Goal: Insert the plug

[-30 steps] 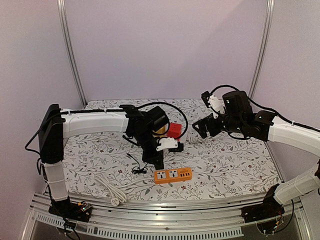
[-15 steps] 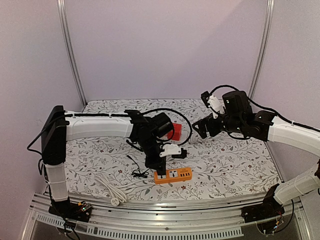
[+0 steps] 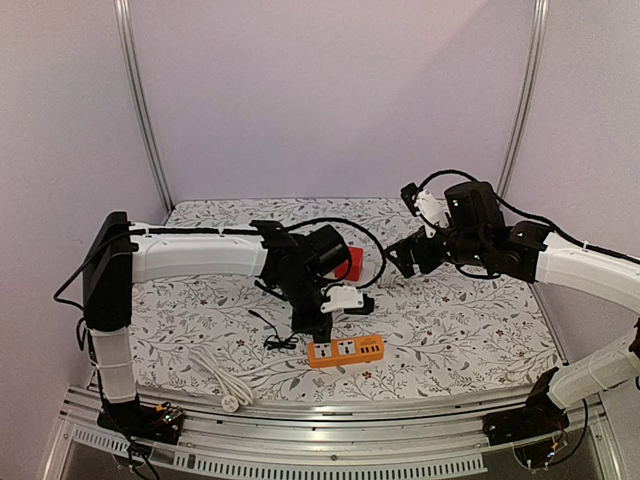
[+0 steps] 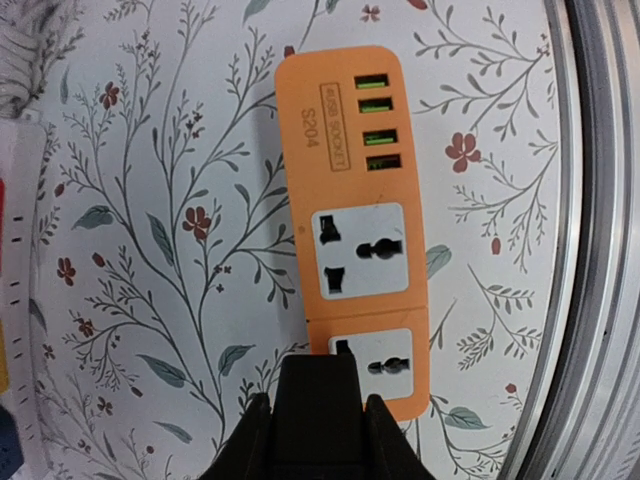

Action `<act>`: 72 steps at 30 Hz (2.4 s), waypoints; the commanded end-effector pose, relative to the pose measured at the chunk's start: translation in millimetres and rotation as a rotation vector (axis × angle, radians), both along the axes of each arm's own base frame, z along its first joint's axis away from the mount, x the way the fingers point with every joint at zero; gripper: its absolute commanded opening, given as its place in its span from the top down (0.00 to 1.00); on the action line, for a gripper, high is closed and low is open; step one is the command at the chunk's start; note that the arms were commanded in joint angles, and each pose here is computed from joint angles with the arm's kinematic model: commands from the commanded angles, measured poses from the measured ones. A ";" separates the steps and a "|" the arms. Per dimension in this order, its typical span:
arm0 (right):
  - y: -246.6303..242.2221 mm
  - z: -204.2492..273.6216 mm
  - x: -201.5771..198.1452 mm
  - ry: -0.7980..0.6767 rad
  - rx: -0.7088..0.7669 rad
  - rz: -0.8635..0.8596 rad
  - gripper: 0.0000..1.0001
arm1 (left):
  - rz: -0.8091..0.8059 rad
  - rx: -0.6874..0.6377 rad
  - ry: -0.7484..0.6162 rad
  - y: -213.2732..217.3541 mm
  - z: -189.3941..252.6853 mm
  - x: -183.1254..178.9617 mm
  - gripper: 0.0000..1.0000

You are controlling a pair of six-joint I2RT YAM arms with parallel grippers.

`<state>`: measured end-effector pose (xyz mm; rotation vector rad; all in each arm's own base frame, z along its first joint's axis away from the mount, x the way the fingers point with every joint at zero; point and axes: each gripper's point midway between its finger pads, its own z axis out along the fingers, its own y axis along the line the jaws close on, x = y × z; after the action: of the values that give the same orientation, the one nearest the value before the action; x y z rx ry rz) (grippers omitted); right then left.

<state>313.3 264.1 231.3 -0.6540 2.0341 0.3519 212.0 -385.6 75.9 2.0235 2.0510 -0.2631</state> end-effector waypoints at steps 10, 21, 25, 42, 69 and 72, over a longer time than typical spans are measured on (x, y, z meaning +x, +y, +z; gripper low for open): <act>0.9 6.7 0.8 -0.024 -0.004 0.008 0.01 | -0.016 0.045 0.093 7.6 2.2 -25.5 1.00; -2.5 8.3 -0.9 -0.031 -0.002 0.001 0.01 | -0.025 0.045 0.073 0.6 -7.9 -21.5 1.00; -3.2 7.5 -1.2 -0.029 -0.002 -0.001 0.01 | -0.023 0.004 0.056 -12.6 3.3 -16.9 1.00; -5.3 7.1 -2.1 -0.032 -0.005 -0.006 0.01 | -0.035 0.052 0.096 -0.9 -10.7 -27.8 1.00; -3.5 6.3 -0.8 -0.030 -0.008 -0.002 0.01 | -0.084 0.285 0.183 44.7 -113.3 -66.6 1.00; -6.5 7.1 4.3 -0.033 -0.017 -0.037 0.01 | -0.083 0.281 0.184 42.7 -110.3 -63.0 1.00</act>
<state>312.5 262.5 234.9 -0.6622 2.0200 0.3438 192.9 -390.8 48.8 2.0717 2.0337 -0.2451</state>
